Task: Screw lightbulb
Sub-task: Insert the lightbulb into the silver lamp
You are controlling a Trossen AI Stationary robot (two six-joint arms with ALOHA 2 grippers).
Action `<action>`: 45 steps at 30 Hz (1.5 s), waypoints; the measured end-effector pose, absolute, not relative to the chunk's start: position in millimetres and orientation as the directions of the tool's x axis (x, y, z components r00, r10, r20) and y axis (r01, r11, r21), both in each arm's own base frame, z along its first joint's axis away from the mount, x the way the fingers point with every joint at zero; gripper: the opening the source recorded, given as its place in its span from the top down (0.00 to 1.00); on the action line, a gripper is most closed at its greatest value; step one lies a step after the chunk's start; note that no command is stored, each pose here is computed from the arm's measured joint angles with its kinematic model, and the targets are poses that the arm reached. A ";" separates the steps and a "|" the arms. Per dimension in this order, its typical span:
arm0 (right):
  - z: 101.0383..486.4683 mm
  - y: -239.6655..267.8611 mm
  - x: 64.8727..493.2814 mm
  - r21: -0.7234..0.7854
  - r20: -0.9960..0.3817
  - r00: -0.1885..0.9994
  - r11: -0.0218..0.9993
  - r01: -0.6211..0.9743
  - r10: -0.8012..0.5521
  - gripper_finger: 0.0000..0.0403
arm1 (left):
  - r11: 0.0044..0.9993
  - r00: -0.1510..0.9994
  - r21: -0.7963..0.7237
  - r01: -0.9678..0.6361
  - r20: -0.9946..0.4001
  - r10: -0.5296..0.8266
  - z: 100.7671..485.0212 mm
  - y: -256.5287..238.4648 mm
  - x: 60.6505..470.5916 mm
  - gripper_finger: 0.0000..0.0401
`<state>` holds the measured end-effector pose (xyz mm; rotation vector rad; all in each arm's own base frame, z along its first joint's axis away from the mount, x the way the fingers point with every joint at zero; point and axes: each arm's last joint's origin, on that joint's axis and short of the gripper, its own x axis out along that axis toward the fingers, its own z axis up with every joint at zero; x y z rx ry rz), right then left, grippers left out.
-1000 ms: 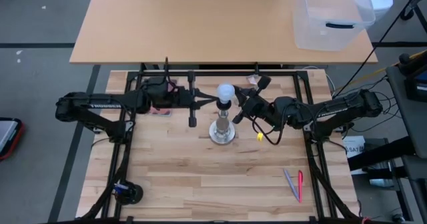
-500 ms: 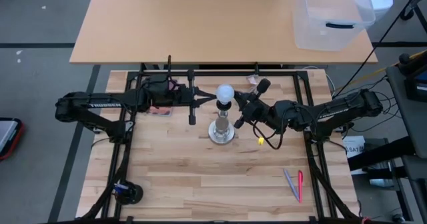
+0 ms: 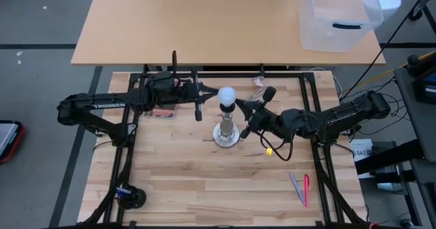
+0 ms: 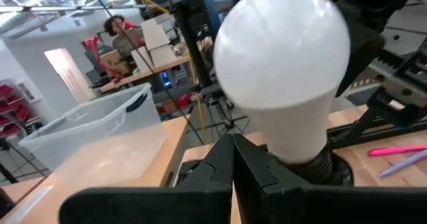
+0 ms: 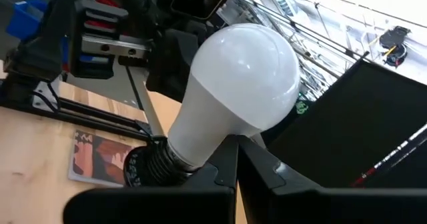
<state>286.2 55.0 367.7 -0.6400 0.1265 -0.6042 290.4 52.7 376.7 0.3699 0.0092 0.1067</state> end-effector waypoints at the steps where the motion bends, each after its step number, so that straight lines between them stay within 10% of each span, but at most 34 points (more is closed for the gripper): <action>1: 367.3 54.8 286.1 -0.594 0.066 0.816 0.635 0.495 -0.574 1.00 | 0.927 0.993 0.359 -0.109 0.005 0.116 376.1 53.9 290.3 1.00; 45: 370.6 43.3 287.3 -0.679 0.089 0.791 0.544 0.493 -0.605 1.00 | 0.929 0.999 0.371 0.018 0.040 -0.035 378.0 38.6 294.7 1.00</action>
